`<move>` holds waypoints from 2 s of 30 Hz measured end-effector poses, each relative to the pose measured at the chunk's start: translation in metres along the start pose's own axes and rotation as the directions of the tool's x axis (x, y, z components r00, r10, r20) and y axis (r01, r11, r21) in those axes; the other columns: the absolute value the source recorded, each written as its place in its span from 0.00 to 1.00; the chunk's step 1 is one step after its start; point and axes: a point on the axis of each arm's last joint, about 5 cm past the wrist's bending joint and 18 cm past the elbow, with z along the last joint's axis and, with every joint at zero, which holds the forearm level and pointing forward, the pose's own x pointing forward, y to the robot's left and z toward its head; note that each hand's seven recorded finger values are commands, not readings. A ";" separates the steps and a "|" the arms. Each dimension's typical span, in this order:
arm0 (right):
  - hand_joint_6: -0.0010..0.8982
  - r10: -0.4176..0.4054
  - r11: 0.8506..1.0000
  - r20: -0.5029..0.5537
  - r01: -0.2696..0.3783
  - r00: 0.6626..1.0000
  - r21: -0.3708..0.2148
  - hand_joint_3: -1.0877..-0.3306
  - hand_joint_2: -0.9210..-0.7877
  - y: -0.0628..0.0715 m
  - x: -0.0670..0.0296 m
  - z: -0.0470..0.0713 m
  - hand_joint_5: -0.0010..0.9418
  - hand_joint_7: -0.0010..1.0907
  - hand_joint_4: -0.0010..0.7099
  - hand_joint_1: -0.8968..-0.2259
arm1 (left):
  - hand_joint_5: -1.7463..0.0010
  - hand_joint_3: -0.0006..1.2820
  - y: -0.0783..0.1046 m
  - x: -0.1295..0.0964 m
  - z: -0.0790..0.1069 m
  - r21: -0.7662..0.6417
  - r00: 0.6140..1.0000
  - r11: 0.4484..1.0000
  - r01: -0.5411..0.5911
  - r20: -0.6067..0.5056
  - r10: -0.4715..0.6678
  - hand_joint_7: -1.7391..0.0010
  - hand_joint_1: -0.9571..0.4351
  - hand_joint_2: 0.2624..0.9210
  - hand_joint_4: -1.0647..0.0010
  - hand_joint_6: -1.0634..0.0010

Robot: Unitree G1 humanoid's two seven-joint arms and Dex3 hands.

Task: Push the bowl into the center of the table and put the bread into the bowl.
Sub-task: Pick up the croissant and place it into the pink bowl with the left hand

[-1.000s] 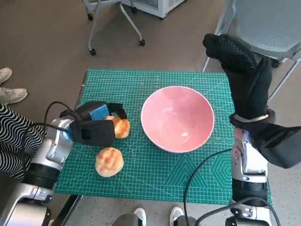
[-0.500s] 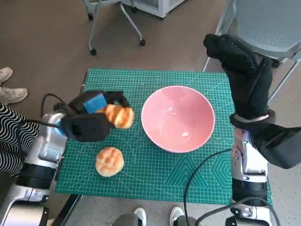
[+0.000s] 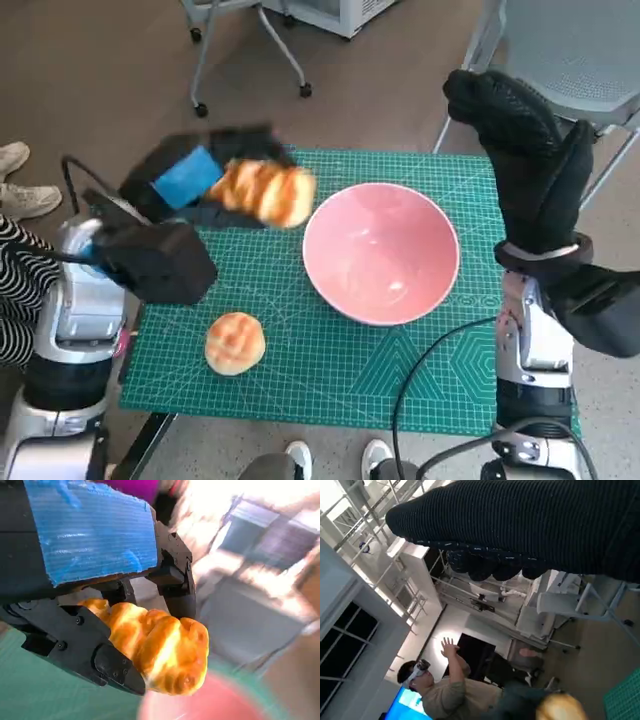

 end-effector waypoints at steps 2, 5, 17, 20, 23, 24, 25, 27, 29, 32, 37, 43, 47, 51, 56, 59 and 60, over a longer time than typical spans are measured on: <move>0.02 0.000 1.000 0.001 0.000 1.000 0.000 0.57 0.00 0.000 0.0000 0.000 0.00 0.57 0.26 0.34 | 0.40 0.02 -0.002 0.005 0.008 -0.009 0.999 1.000 -0.018 0.041 0.018 0.37 0.69 0.97 0.22 0.37; 0.02 -0.003 1.000 0.001 0.003 1.000 0.000 0.58 0.00 -0.001 -0.0003 0.000 0.00 0.57 0.26 0.33 | 0.41 0.02 -0.010 0.013 0.017 -0.019 0.996 1.000 -0.014 0.092 0.016 0.37 0.69 0.97 0.22 0.37; 0.02 -0.015 1.000 0.001 0.015 1.000 -0.006 0.59 0.00 -0.004 -0.0050 0.000 0.00 0.57 0.24 0.33 | 0.37 0.01 -0.044 0.051 0.020 -0.015 0.974 0.983 0.182 0.142 -0.178 0.37 0.69 1.00 0.25 0.40; 0.02 -0.017 1.000 -0.001 0.017 1.000 -0.007 0.59 0.00 -0.004 -0.0070 0.000 0.00 0.57 0.24 0.33 | 0.37 0.02 -0.053 0.057 0.019 -0.008 0.966 0.975 0.223 0.132 -0.220 0.37 0.69 1.00 0.25 0.40; 0.02 -0.019 1.000 -0.001 0.019 1.000 -0.009 0.59 0.00 -0.004 -0.0079 0.000 0.00 0.56 0.23 0.32 | 0.34 0.03 -0.061 0.061 0.018 -0.006 0.960 0.966 0.257 0.120 -0.254 0.38 0.69 1.00 0.28 0.40; 0.02 -0.019 1.000 -0.001 0.019 1.000 -0.009 0.59 0.00 -0.004 -0.0081 0.000 0.00 0.56 0.23 0.32 | 0.33 0.03 -0.064 0.062 0.017 -0.007 0.957 0.963 0.268 0.117 -0.265 0.38 0.69 1.00 0.28 0.40; 0.02 -0.020 1.000 0.000 0.020 1.000 -0.010 0.59 0.00 -0.004 -0.0081 0.000 0.00 0.56 0.23 0.32 | 0.33 0.03 -0.067 0.063 0.016 -0.009 0.954 0.960 0.280 0.114 -0.277 0.38 0.69 1.00 0.28 0.40; 0.02 -0.020 1.000 0.003 0.020 1.000 -0.011 0.59 0.00 -0.004 -0.0082 0.001 0.00 0.56 0.23 0.32 | 0.33 0.03 -0.073 0.064 0.015 -0.014 0.949 0.954 0.300 0.106 -0.296 0.38 0.69 1.00 0.29 0.41; 0.03 -0.021 1.000 0.003 0.021 1.000 -0.011 0.59 0.00 -0.005 -0.0087 0.001 0.00 0.56 0.23 0.32 | 0.33 0.04 -0.078 0.065 0.013 -0.015 0.944 0.948 0.318 0.102 -0.315 0.36 0.69 1.00 0.30 0.42; 0.03 -0.023 1.000 0.004 0.023 1.000 -0.012 0.59 0.00 -0.005 -0.0093 0.001 0.00 0.56 0.23 0.32 | 0.33 0.04 -0.086 0.066 0.011 -0.002 0.935 0.939 0.343 0.096 -0.341 0.35 0.69 1.00 0.30 0.43; 0.03 -0.026 1.000 0.012 0.027 1.000 -0.014 0.60 0.00 -0.004 -0.0091 0.003 0.00 0.55 0.23 0.31 | 0.32 0.07 -0.096 0.066 0.006 0.013 0.921 0.925 0.379 0.090 -0.379 0.32 0.69 1.00 0.36 0.45; 0.03 -0.033 0.999 0.015 0.033 0.999 -0.015 0.60 0.00 -0.004 -0.0095 0.004 0.00 0.55 0.23 0.31 | 0.77 0.06 -0.102 0.066 0.001 0.026 0.890 0.891 0.452 0.050 -0.453 0.73 0.65 0.86 0.66 0.72; 0.03 -0.036 0.999 0.011 0.036 0.999 -0.014 0.60 0.00 -0.004 -0.0100 0.004 0.00 0.54 0.23 0.31 | 0.95 0.03 -0.101 0.066 -0.001 0.000 0.852 0.852 0.523 0.019 -0.523 0.83 0.57 0.79 0.81 0.81; 0.03 -0.036 0.999 0.010 0.036 0.999 -0.014 0.60 0.00 -0.004 -0.0100 0.004 0.00 0.54 0.23 0.31 | 0.99 0.02 -0.095 0.065 -0.003 -0.067 0.816 0.814 0.577 0.022 -0.577 0.86 0.53 0.75 0.91 0.85; 0.03 -0.037 0.999 0.009 0.037 0.999 -0.012 0.61 0.00 -0.003 -0.0100 0.004 0.00 0.54 0.23 0.31 | 1.00 0.01 -0.077 0.063 -0.004 -0.144 0.800 0.787 0.599 0.079 -0.595 0.88 0.53 0.74 0.98 0.88; 0.03 -0.038 0.999 0.008 0.038 0.999 -0.012 0.61 0.00 -0.003 -0.0100 0.004 0.00 0.54 0.23 0.31 | 1.00 0.01 -0.062 0.058 -0.004 -0.168 0.809 0.791 0.588 0.122 -0.575 0.89 0.53 0.74 0.99 0.88; 0.03 -0.038 0.999 0.008 0.038 0.999 -0.012 0.61 0.00 -0.003 -0.0100 0.004 0.00 0.54 0.23 0.31 | 1.00 0.01 -0.056 0.056 -0.003 -0.166 0.814 0.797 0.581 0.133 -0.565 0.89 0.54 0.74 0.99 0.88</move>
